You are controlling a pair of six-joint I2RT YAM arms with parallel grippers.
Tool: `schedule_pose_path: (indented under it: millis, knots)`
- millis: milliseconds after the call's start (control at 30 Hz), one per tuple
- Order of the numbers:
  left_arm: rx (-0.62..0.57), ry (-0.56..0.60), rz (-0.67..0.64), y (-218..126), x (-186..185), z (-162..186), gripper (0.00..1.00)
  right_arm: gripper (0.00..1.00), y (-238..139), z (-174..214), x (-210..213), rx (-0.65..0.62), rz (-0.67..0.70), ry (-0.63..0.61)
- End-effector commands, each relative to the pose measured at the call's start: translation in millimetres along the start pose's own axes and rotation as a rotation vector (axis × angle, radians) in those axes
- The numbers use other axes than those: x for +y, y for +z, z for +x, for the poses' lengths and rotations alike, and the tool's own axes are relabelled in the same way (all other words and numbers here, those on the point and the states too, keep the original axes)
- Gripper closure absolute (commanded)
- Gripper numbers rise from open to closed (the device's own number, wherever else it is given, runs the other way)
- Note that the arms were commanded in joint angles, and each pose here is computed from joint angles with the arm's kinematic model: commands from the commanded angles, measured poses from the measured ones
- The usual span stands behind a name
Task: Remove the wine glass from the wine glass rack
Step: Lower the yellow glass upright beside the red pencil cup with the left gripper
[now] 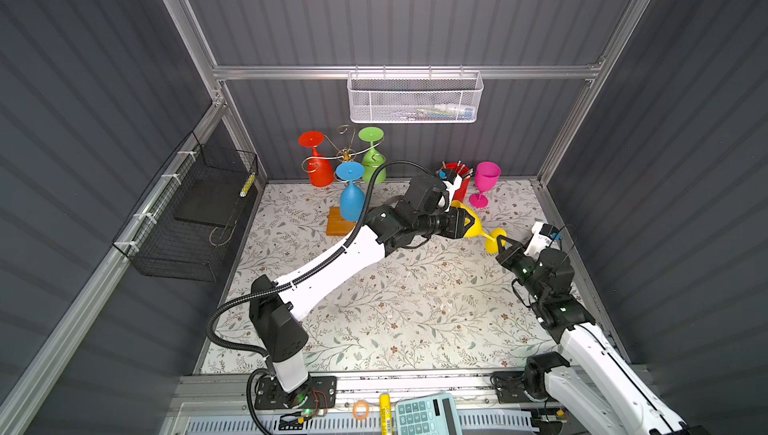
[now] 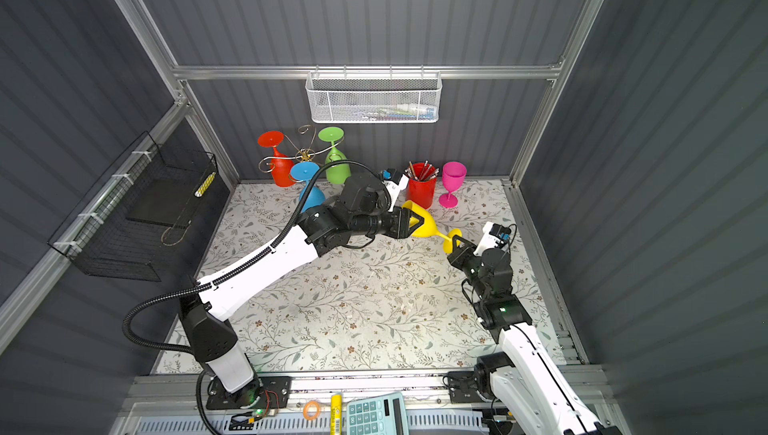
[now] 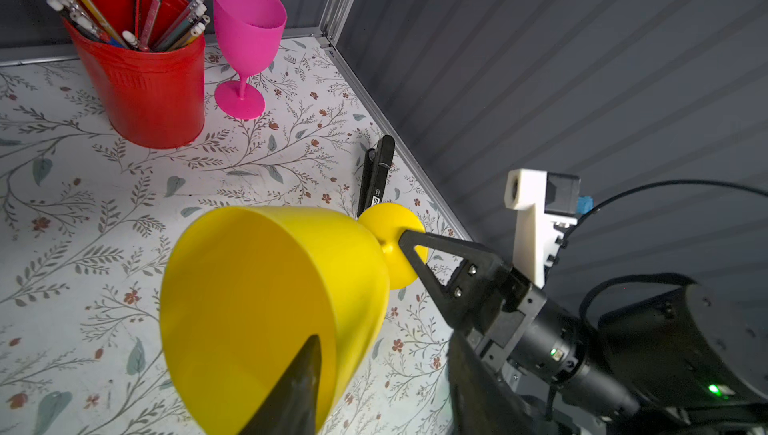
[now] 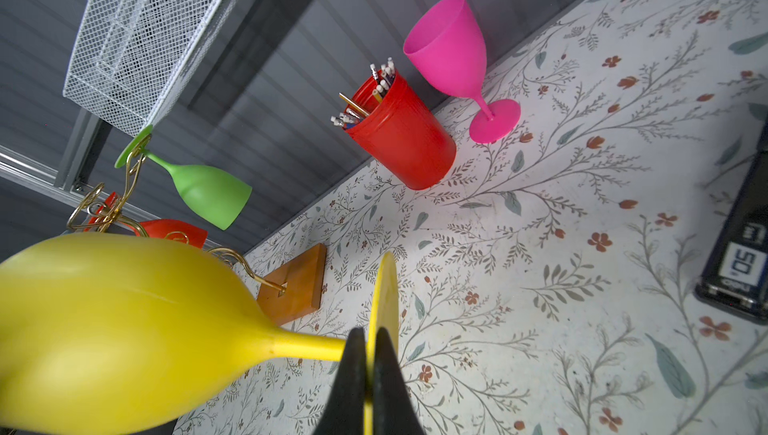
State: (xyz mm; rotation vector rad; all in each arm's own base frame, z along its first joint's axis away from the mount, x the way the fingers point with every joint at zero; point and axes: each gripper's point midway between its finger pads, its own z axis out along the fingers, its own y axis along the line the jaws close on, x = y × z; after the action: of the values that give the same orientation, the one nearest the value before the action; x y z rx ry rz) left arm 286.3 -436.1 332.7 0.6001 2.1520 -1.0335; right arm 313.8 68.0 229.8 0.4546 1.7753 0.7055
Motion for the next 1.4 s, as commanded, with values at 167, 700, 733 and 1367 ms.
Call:
schedule_pose_path:
  millis: [167,700,733,1367]
  knots:
    - [0.003,-0.021,0.031,2.0,-5.0,-5.4,0.76,1.0,-7.3,-13.2,14.6,-0.086,-0.089,-0.044]
    - [0.023,0.003,-0.056,9.7,9.7,-5.6,1.0,0.66,-7.2,-20.6,11.0,-0.101,-0.04,-0.081]
    - [0.038,0.01,-0.082,11.0,14.0,-4.5,1.0,0.6,-8.3,-22.8,9.5,-0.107,-0.025,-0.083]
    - [0.26,0.246,-0.487,48.2,110.5,4.8,1.0,0.13,-19.8,-41.8,0.6,-0.194,0.055,-0.083]
